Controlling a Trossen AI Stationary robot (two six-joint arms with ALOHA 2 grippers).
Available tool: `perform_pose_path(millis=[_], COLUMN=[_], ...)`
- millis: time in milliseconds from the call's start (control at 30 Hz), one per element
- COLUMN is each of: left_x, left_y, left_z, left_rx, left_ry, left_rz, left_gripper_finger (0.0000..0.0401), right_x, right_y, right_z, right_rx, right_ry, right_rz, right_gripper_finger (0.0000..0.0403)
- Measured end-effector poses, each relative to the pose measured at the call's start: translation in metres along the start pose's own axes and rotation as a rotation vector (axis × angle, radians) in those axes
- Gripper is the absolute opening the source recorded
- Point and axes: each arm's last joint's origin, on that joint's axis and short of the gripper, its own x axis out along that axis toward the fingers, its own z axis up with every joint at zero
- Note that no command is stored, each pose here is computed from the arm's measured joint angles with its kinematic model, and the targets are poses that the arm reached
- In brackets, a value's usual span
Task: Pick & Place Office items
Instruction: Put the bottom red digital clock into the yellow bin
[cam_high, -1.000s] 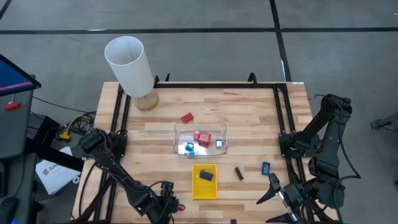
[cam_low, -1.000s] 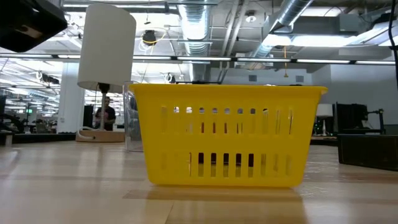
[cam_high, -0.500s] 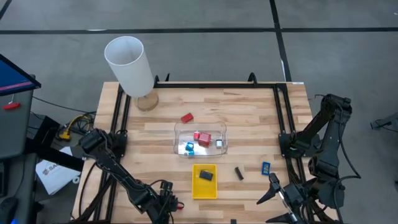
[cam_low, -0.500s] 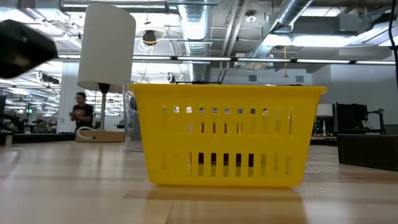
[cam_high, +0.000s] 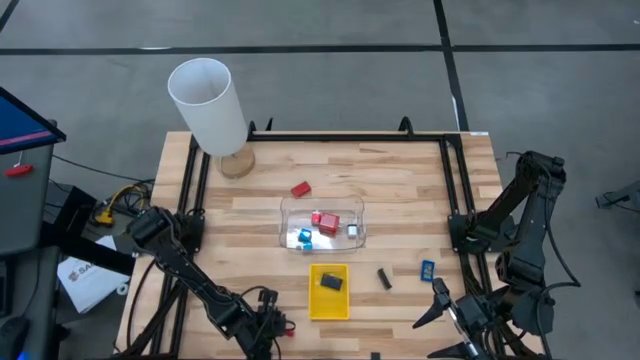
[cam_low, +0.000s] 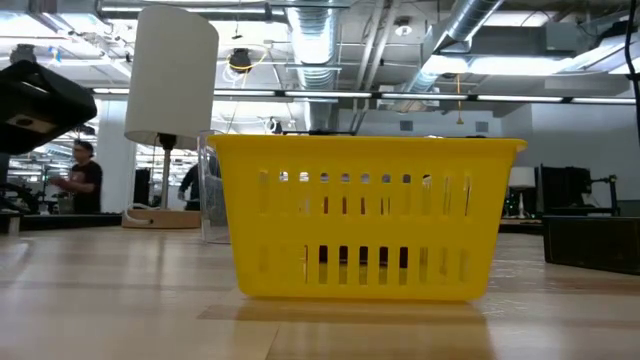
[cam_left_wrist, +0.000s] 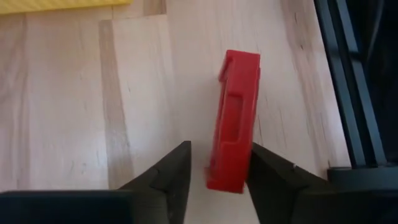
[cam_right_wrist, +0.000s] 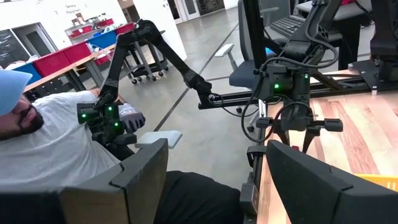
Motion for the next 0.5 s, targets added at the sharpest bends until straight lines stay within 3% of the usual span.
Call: perform_pose_path(millis=[233, 500], left_x=[0.001, -0.008], left_y=[0.003, 0.012], left_z=[0.003, 0.022], left_rx=[-0.003, 0.039], left_ry=[-0.014, -0.118], left_rz=[0.011, 0.026], left_gripper_finger=[0.0057, 0.0064], right_x=[0.0, 0.0], right_y=[0.0, 0.0], right_z=[0.0, 0.0], right_rx=[0.0, 0.001], right_ry=[0.0, 0.0], right_rz=[0.0, 0.0], right_gripper_finger=[0.0265, 0.0265])
